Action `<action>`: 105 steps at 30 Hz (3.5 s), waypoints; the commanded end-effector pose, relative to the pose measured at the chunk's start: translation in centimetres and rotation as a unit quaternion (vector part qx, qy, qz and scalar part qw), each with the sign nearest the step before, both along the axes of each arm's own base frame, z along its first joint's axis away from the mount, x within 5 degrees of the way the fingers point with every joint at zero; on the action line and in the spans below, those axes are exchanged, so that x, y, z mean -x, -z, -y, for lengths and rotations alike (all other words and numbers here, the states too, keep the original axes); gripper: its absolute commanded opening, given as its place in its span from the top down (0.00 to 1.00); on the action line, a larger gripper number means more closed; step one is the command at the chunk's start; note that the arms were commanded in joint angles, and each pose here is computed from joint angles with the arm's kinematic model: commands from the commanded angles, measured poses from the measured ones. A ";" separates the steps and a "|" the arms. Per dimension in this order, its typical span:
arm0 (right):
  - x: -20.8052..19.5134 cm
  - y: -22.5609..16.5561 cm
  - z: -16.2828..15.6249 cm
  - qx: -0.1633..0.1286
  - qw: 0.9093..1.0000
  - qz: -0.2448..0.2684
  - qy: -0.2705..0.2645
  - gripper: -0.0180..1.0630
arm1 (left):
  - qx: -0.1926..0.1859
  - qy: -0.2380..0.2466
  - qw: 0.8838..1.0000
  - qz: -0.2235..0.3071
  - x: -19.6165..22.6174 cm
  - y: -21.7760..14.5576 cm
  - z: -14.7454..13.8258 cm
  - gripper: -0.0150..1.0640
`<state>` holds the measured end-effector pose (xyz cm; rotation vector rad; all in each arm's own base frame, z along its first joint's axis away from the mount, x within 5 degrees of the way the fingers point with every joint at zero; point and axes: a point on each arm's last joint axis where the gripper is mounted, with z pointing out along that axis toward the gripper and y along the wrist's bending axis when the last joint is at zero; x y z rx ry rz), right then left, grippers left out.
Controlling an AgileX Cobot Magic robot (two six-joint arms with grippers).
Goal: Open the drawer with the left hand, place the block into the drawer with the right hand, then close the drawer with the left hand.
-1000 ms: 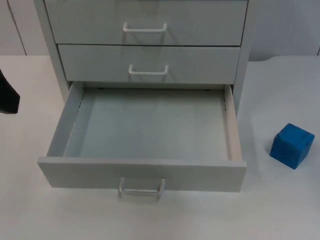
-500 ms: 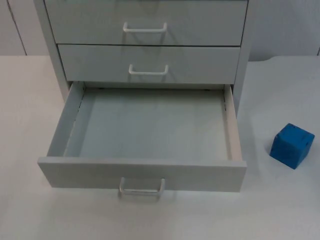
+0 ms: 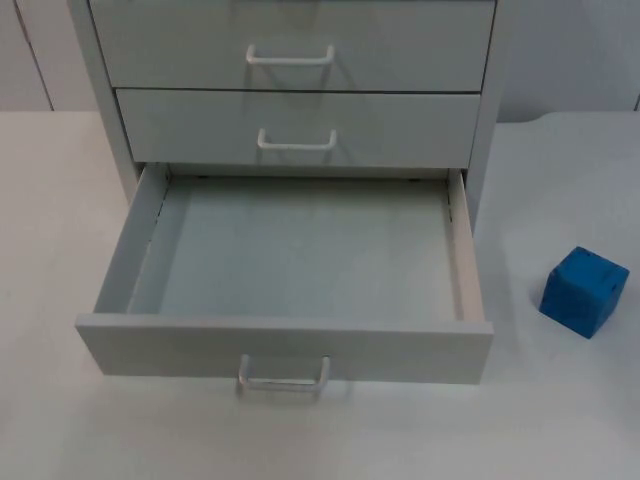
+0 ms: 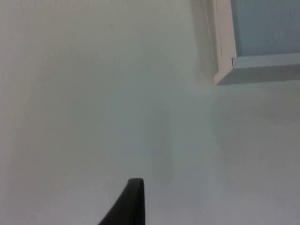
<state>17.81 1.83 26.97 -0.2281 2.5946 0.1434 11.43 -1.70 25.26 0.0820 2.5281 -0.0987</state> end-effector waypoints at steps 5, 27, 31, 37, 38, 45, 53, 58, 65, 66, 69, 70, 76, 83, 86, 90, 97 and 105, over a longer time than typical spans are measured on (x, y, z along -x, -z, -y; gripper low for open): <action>-3.9 1.8 -0.4 0.003 0.997 -0.073 -0.034 0.01 | -0.003 -0.004 1.000 0.002 0.0 0.1 -0.1 0.01; -15.8 8.2 -8.3 0.130 0.960 -0.085 -0.233 0.08 | -0.012 -0.003 1.000 0.005 0.0 0.0 -0.2 0.01; -16.9 10.3 -8.7 0.134 0.958 -0.069 -0.245 0.09 | -0.012 -0.003 1.000 0.005 0.0 0.0 -0.2 0.01; -17.7 12.3 -8.9 0.133 0.959 -0.065 -0.243 0.09 | -0.011 -0.003 1.000 0.009 -0.1 0.0 -0.2 0.01; -17.8 12.9 -8.9 0.133 0.958 -0.070 -0.244 0.09 | -0.011 -0.003 1.000 0.009 -0.1 0.0 -0.2 0.01; -18.0 15.1 -9.1 0.128 0.958 -0.088 -0.241 0.11 | -0.010 -0.003 1.000 0.015 -0.1 -0.1 -0.2 0.01; -18.0 15.4 -9.1 0.129 0.957 -0.090 -0.242 0.60 | -0.010 -0.003 1.000 0.015 -0.1 -0.1 -0.2 0.01; -17.9 13.4 -9.0 0.128 0.959 -0.074 -0.241 0.98 | -0.010 -0.003 1.000 0.015 -0.1 -0.1 -0.2 0.01; -15.8 7.5 -8.4 0.125 0.961 -0.067 -0.239 0.98 | -0.008 -0.003 1.000 0.014 -0.1 -0.1 -0.2 0.01; -15.3 6.1 -8.3 0.121 0.964 -0.059 -0.230 0.98 | -0.008 -0.003 1.000 0.015 -0.2 -0.1 -0.2 0.01; -13.8 2.4 -7.8 0.098 0.977 -0.019 -0.186 0.98 | -0.007 -0.003 1.000 0.016 -0.2 -0.1 -0.2 0.01; -13.8 2.4 -7.8 0.098 0.977 -0.019 -0.186 0.98 | -0.007 -0.003 1.000 0.016 -0.2 -0.1 -0.2 0.01; -10.9 -1.6 -7.0 0.062 0.989 0.032 -0.130 0.98 | -0.005 -0.004 1.000 0.018 -0.2 -0.1 -0.1 0.01; -9.8 -2.5 -6.9 0.037 0.994 0.039 -0.098 0.98 | -0.005 -0.004 1.000 0.018 -0.2 -0.1 -0.1 0.01; -9.2 -2.6 -8.8 0.031 0.992 0.045 -0.118 0.98 | -0.005 -0.004 1.000 0.018 -0.2 -0.1 -0.1 0.01; -8.5 -2.8 -11.4 0.033 0.988 0.073 -0.129 0.98 | -0.005 -0.004 1.000 0.018 -0.2 -0.1 -0.1 0.01; -7.1 -2.1 -16.5 0.040 0.984 0.114 -0.131 0.98 | -0.005 -0.004 1.000 0.018 -0.2 -0.1 -0.1 0.01; -6.6 2.1 -22.2 0.006 0.981 0.108 -0.164 0.98 | -0.005 -0.004 1.000 0.018 -0.2 -0.1 -0.1 0.01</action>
